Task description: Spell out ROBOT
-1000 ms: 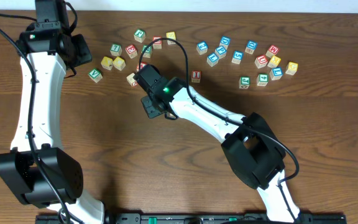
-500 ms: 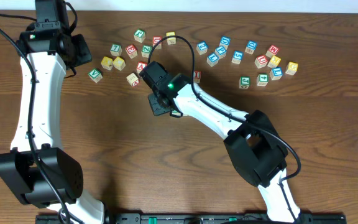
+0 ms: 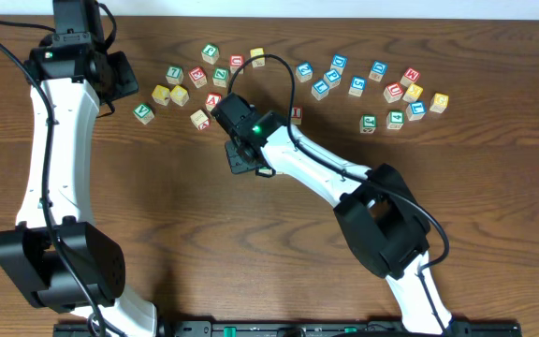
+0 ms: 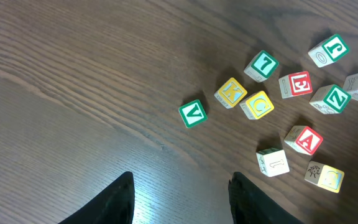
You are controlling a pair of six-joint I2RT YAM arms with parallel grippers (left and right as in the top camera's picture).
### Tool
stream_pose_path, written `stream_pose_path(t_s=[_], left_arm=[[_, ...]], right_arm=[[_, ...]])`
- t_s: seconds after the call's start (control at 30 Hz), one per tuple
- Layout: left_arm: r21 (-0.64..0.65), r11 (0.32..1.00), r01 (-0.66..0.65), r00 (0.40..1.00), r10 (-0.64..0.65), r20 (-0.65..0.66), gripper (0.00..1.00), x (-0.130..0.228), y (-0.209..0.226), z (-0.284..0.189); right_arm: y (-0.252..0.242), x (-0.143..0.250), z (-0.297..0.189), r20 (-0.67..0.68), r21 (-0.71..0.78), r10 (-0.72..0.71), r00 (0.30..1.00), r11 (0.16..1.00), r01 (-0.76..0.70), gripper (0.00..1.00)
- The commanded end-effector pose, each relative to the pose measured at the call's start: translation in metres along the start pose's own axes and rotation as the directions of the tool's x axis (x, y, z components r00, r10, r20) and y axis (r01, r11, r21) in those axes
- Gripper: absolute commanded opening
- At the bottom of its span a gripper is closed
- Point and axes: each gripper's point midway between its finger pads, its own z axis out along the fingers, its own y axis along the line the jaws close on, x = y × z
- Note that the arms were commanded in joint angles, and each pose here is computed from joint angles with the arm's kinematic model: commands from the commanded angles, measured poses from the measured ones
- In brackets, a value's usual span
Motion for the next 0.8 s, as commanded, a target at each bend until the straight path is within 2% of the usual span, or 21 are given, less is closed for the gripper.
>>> stream_pose_path(t_s=[0.0, 0.4, 0.6, 0.77], left_arm=[[-0.010, 1.000, -0.015, 1.000, 0.015, 0.004, 0.49, 0.001, 0.003, -0.003], [-0.010, 1.000, -0.015, 1.000, 0.015, 0.004, 0.49, 0.001, 0.003, -0.003], [-0.010, 1.000, -0.015, 1.000, 0.015, 0.004, 0.49, 0.001, 0.003, -0.003], [-0.010, 1.000, -0.015, 1.000, 0.015, 0.004, 0.49, 0.001, 0.003, -0.003]], right_arm=[[-0.013, -0.003, 0.006, -0.010, 0.026, 0.070, 0.997, 0.997, -0.070, 0.03], [-0.021, -0.006, 0.002, -0.013, 0.033, 0.099, 0.995, 0.995, -0.099, 0.03], [-0.016, -0.027, -0.033, 0.022, -0.014, 0.063, 0.998, 0.998, -0.063, 0.03], [-0.041, -0.036, -0.079, 0.032, 0.009, 0.091, 0.995, 0.996, -0.091, 0.03]])
